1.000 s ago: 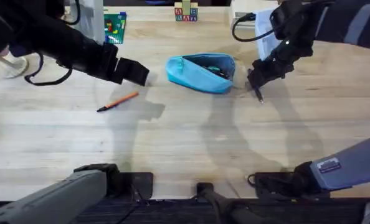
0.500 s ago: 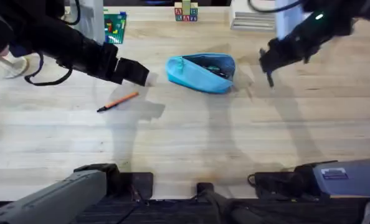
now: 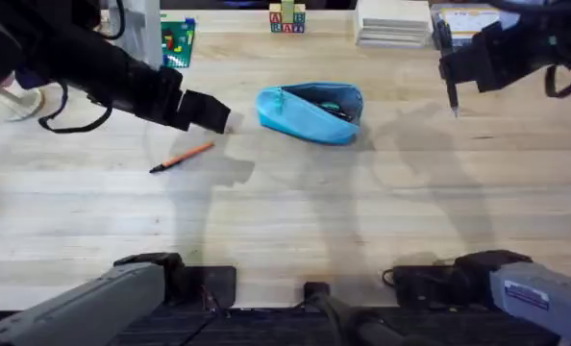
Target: Unzip the bag, pick up the pens from the table one at a time and place them inside, then zip the bag closed.
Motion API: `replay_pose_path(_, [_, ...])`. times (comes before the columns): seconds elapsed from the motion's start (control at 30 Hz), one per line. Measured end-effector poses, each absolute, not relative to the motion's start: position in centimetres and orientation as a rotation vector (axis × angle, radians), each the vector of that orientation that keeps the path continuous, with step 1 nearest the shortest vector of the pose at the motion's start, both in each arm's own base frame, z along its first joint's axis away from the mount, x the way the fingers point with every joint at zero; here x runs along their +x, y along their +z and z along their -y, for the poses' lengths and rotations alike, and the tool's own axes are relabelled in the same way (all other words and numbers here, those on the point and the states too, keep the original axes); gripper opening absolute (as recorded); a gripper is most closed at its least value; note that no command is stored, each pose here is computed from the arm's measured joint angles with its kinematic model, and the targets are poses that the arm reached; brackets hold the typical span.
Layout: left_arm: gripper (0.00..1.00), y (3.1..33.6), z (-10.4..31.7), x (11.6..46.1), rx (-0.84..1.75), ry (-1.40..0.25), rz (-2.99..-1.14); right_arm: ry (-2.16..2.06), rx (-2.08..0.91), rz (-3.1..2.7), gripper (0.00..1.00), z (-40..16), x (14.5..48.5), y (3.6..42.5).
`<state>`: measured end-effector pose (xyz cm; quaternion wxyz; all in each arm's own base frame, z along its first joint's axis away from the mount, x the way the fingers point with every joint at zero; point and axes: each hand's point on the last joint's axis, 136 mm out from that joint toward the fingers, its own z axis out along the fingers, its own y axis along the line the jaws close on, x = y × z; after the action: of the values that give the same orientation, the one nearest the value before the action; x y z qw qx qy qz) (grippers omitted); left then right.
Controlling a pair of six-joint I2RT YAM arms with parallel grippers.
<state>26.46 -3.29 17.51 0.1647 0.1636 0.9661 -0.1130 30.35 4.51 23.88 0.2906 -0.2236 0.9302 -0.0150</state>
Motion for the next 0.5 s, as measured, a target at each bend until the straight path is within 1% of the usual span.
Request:
replay_pose_path(0.13, [0.996,17.5,3.3,26.5,0.466,-0.322,-2.753,-0.058,-0.723,-2.403,0.033,-5.7,30.0,24.9])
replay_pose_path(0.3, [0.995,17.5,3.3,26.5,0.466,-0.322,-2.753,-0.065,-0.902,-2.316,0.033,-8.0,29.9,25.3])
replay_pose_path(0.5, [0.995,17.5,3.3,26.5,0.466,-0.322,-2.753,-0.075,-1.06,-2.176,0.033,-10.8,30.3,26.3])
